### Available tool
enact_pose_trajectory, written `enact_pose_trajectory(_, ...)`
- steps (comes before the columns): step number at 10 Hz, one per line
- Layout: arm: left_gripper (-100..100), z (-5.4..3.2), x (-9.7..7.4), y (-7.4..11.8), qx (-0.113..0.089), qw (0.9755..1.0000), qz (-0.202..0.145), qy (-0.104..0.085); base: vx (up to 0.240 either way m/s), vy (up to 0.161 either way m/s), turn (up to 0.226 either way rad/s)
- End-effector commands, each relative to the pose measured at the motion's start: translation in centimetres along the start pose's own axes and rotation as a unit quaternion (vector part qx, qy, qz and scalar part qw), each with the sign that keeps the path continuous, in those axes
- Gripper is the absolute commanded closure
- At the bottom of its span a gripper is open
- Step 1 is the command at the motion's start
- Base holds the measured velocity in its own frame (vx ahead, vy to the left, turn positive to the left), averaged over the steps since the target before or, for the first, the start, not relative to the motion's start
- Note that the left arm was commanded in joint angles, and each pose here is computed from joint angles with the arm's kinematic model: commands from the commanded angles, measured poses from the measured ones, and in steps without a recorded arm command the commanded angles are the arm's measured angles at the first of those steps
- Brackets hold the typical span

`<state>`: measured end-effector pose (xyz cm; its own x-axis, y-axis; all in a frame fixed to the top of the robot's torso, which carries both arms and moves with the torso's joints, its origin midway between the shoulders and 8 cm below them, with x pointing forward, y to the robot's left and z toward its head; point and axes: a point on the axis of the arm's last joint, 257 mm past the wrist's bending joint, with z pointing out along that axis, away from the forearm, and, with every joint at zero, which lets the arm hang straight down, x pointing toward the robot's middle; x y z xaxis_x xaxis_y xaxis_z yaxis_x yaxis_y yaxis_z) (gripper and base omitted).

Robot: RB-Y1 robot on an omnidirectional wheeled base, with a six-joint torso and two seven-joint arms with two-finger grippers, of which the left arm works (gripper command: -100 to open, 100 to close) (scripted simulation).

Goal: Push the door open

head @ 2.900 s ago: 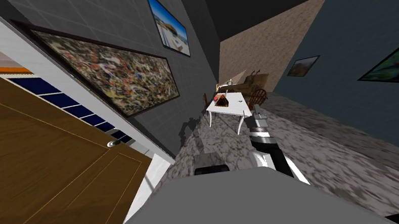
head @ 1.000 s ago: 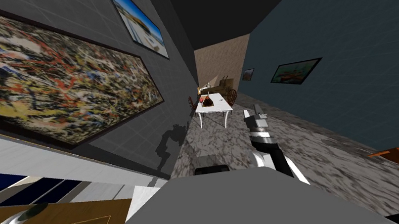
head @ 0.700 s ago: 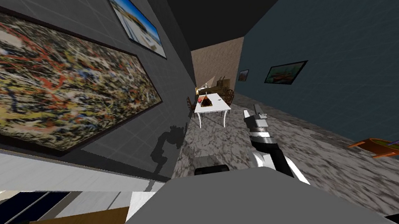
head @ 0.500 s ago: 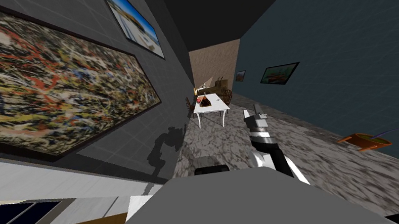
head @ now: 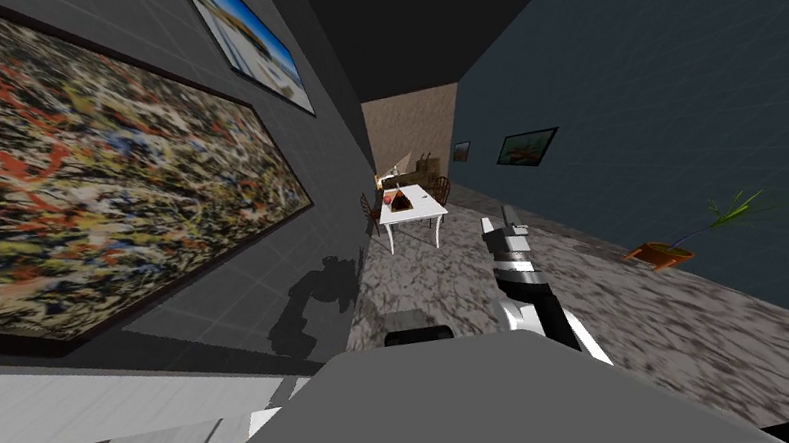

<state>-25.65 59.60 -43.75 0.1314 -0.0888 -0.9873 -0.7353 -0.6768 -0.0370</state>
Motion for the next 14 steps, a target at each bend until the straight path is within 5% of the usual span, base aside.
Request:
enact_pose_trajectory(1,-100,0.24,-0.5,-0.8,0.015,0.9999,0.006,-0.007,-0.032,0.189,-0.171)
enact_pose_trajectory(5,-100,0.65,-1.7,-3.0,0.056,0.9978,0.025,-0.026,-0.059,0.194,-0.184)
enact_pose_trajectory(14,-100,0.81,-3.2,-6.1,0.108,0.9918,0.045,-0.051,-0.058,0.177,-0.12)
